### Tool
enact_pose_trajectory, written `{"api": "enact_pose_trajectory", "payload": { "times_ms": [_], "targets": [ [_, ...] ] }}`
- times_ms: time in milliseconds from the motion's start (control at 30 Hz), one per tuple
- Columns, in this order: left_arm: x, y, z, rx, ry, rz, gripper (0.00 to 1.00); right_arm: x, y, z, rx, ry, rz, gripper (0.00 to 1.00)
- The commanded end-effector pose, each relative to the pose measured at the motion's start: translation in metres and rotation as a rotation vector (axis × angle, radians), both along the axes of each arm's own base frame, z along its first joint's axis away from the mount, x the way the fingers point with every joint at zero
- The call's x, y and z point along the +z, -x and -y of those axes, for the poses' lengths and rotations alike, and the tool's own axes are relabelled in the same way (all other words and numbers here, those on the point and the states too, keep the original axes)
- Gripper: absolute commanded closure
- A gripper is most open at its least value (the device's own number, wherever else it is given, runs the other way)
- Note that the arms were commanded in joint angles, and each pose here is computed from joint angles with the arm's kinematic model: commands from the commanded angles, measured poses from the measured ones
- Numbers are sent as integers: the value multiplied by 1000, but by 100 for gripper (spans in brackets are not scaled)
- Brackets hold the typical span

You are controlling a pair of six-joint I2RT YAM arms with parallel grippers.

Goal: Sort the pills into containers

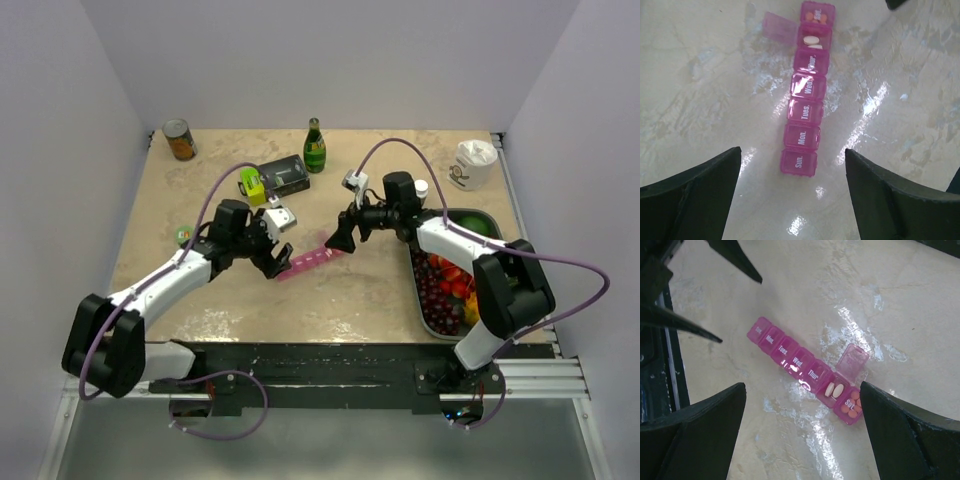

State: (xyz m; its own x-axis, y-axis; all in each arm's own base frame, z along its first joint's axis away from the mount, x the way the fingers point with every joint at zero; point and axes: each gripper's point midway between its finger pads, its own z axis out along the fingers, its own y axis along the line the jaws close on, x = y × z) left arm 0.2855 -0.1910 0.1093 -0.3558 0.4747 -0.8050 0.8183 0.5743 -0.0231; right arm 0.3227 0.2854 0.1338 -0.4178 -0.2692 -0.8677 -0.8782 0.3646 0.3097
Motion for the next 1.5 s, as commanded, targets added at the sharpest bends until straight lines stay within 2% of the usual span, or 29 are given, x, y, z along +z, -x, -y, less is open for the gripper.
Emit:
{"api": "enact_pose_trajectory", "payload": {
  "times_ms": [0, 233, 467, 700, 800, 933, 967, 1000, 1200, 1333, 1467],
  "targets": [
    [4, -15, 26, -170, -50, 119, 12, 19, -23, -5, -106, -56, -52, 1],
    [-30, -18, 41, -245, -143, 90, 14, 8, -37, 2, -195, -36, -128, 4],
    [-53, -20, 51, -266, -218, 108, 16, -4, -42, 2, -222, -27, -196, 30],
    [-69, -25, 47, -245, -295, 120, 25, -7, -45, 5, -237, -21, -206, 43],
    [-72, -27, 44, -233, -317, 118, 30, -7, -46, 5, -236, -20, -207, 48],
    [-78, -25, 43, -236, -332, 103, 49, -11, -48, 6, -242, -15, -214, 57],
    [-81, -22, 42, -238, -339, 92, 54, -13, -48, 6, -245, -12, -222, 61],
    [-83, -21, 42, -240, -343, 89, 63, -14, -49, 5, -249, -12, -229, 68],
    [-90, -6, 46, -298, -360, 88, 82, -30, -61, 3, -305, -2, -294, 80],
    [-90, 1, 49, -336, -345, 86, 85, -49, -69, 9, -355, 35, -320, 85],
    [-92, 5, 48, -352, -348, 81, 87, -58, -74, 16, -387, 53, -325, 87]
  ]
}}
